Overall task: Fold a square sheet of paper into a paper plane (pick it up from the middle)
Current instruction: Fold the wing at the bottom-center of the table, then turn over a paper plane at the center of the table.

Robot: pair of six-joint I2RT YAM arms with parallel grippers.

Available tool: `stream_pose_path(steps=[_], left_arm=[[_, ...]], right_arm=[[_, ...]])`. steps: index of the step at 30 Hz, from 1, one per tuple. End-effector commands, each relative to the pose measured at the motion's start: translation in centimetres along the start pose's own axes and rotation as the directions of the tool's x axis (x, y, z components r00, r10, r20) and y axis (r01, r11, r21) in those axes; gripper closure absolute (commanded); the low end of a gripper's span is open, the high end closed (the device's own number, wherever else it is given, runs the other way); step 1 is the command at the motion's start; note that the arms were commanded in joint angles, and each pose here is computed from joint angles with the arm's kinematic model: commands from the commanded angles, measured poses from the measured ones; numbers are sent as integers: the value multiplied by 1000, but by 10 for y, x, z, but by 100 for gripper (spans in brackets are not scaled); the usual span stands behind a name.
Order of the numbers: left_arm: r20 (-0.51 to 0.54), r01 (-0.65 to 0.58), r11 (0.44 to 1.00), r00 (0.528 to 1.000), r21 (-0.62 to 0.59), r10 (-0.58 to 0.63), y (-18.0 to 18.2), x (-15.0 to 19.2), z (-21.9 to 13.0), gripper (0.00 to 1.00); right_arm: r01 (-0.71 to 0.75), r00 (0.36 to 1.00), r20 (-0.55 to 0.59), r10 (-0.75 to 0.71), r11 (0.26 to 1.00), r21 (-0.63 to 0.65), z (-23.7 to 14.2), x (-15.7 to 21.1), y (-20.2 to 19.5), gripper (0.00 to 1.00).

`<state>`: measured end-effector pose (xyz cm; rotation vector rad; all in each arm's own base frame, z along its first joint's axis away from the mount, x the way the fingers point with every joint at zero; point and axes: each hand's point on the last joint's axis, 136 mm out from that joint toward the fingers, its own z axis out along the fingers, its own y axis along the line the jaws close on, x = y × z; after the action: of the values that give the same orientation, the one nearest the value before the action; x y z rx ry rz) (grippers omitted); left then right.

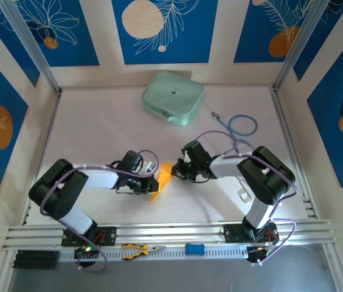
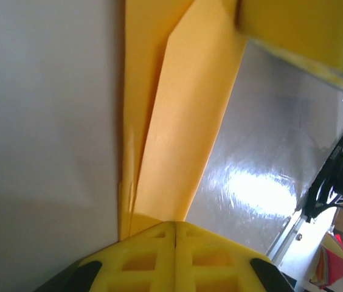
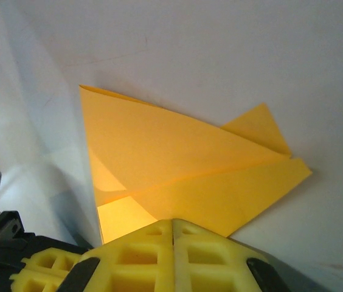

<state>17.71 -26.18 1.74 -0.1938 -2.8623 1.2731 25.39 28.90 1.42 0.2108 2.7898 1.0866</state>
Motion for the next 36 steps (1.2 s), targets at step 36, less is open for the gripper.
stream_pose_path(steps=[36], left_arm=[[14, -20, 997, 1000, -69, 21, -9, -44, -15, 68]], right_arm=[[79, 997, 27, -79, 996, -29, -32, 35, 16, 77]])
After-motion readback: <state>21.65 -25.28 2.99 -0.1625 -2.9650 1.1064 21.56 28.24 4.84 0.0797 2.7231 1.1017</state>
